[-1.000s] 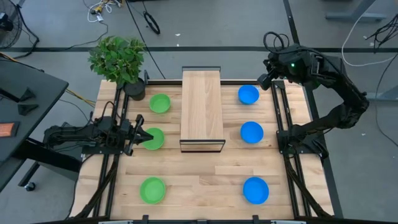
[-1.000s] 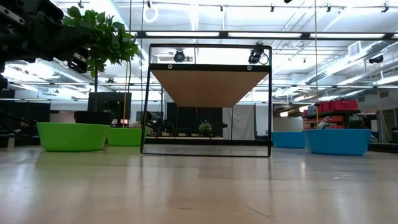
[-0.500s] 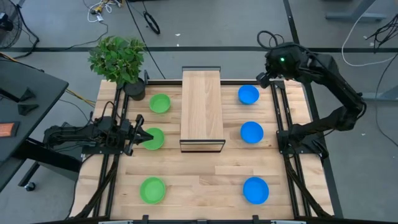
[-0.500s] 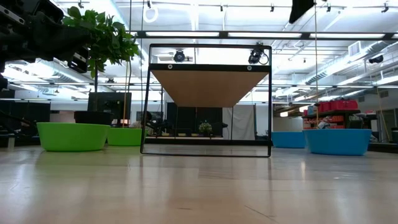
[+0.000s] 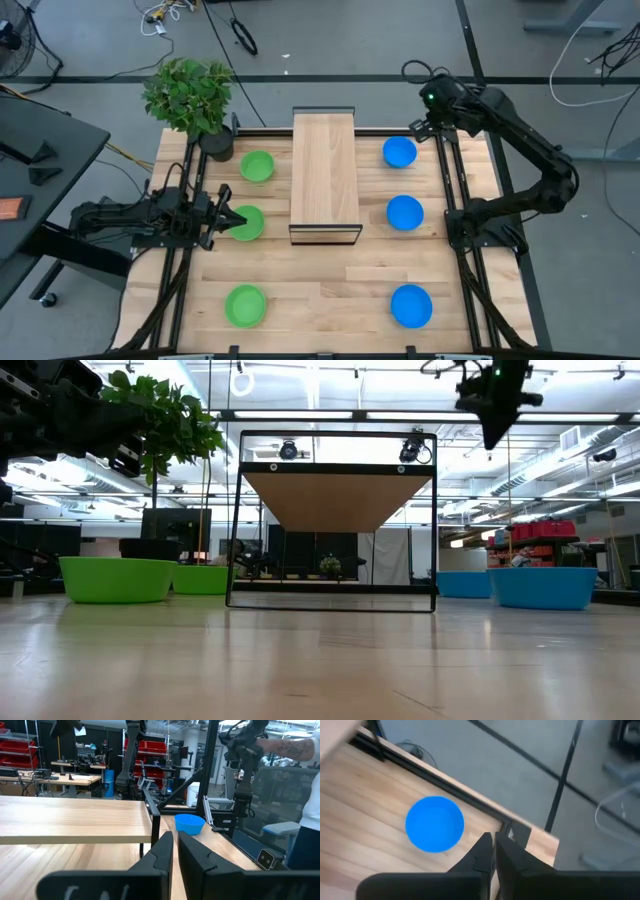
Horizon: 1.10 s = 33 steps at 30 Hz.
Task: Pick & Place Mini bowls
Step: Put the top blue bowl on the shelf
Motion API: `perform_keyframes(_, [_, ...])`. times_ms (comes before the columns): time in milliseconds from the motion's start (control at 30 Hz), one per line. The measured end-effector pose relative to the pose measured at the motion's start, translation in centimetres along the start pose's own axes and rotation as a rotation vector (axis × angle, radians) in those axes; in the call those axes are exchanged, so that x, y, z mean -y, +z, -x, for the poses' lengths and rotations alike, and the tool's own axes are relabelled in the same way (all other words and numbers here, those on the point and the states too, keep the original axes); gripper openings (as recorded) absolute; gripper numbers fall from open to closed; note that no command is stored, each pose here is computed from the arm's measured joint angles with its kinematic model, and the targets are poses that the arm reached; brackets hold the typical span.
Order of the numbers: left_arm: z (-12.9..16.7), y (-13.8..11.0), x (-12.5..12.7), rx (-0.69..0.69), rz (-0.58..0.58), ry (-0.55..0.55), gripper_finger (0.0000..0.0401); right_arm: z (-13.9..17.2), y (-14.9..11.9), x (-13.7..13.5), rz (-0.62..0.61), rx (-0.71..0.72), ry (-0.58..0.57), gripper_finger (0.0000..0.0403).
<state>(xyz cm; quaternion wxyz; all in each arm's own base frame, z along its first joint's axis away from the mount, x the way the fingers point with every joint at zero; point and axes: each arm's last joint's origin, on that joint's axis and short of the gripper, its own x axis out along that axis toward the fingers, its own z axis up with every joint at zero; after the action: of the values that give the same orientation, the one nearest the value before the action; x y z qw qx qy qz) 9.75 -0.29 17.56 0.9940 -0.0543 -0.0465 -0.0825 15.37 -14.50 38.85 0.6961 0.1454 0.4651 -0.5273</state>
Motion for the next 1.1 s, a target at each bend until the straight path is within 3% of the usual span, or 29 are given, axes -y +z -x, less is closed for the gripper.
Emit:
perform_keyframes(633, [0.0, 0.0, 0.0, 0.000, 0.000, 0.000, 0.0030, -6.8, -2.4, -2.1, -0.474, -0.127, 0.027, 0.0023])
perform_keyframes(1100, [0.0, 0.0, 0.0, 0.001, 0.000, 0.000, 0.0030, -11.3, -5.3, -2.6, -0.668, -0.259, 0.032, 0.0023])
